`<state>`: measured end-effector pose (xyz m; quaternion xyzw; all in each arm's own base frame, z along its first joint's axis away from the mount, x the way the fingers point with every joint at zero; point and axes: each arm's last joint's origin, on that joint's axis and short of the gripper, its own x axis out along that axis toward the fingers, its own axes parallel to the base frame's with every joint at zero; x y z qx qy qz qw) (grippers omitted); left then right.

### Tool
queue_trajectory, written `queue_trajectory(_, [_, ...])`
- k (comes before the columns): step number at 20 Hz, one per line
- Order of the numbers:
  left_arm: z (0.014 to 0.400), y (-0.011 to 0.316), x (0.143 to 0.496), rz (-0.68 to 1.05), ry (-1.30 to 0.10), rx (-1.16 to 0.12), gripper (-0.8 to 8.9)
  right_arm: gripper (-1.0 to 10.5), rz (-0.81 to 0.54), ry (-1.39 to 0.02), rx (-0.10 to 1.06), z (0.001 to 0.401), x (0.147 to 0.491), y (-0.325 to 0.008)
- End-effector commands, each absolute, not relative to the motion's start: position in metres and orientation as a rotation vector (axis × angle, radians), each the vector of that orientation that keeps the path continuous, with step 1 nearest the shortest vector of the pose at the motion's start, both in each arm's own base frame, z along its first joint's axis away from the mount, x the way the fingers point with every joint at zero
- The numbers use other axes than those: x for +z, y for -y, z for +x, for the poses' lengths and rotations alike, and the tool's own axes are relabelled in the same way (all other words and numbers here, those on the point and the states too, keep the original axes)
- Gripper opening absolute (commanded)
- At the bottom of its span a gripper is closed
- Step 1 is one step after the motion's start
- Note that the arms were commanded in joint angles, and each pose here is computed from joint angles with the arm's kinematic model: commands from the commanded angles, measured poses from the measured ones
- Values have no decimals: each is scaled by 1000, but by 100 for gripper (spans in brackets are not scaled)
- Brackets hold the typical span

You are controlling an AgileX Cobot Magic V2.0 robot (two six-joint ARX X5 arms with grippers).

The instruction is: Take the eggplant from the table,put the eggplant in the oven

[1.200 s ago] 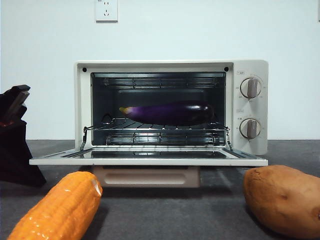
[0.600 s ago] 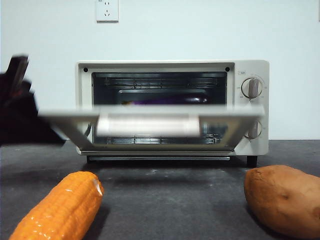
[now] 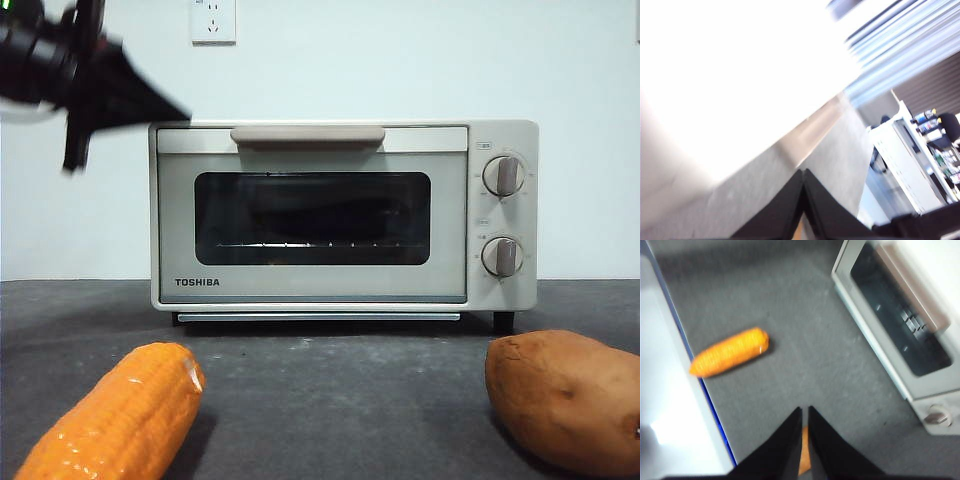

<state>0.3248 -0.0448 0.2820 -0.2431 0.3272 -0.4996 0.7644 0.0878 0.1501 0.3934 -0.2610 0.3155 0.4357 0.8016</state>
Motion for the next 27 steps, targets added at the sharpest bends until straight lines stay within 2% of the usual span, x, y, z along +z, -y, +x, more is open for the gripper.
queue_trajectory(1, [316, 44, 306, -497, -683, -1060, 6, 5, -615, -715, 934, 92, 372, -158])
queue_trajectory(3, [303, 44, 318, -428, -663, -984, 6, 5, -647, -753, 882, 97, 355, -158])
queue_trajectory(8, [262, 43, 336, -195, -693, -719, 6, 5, -695, -823, 647, 118, 315, -148])
queue_trajectory(12, [234, 43, 342, -104, -670, -633, 6, 5, -566, -866, 477, 139, 295, -127])
queue_trajectory(15, [212, 39, 329, -104, -608, -548, 6, 5, -408, -811, 349, 152, 290, -101])
queue_trajectory(17, [198, 36, 309, -129, -577, -483, 6, 5, -270, -719, 322, 156, 289, -84])
queue_trajectory(20, [182, 32, 275, -145, -554, -398, 6, 5, -156, -577, 287, 156, 280, -65])
queue_trajectory(24, [169, 33, 240, -192, -549, -380, 6, 5, -94, -487, 252, 154, 254, -57])
queue_trajectory(27, [168, 33, 238, -212, -578, -376, 6, 5, -96, -490, 251, 154, 252, -57])
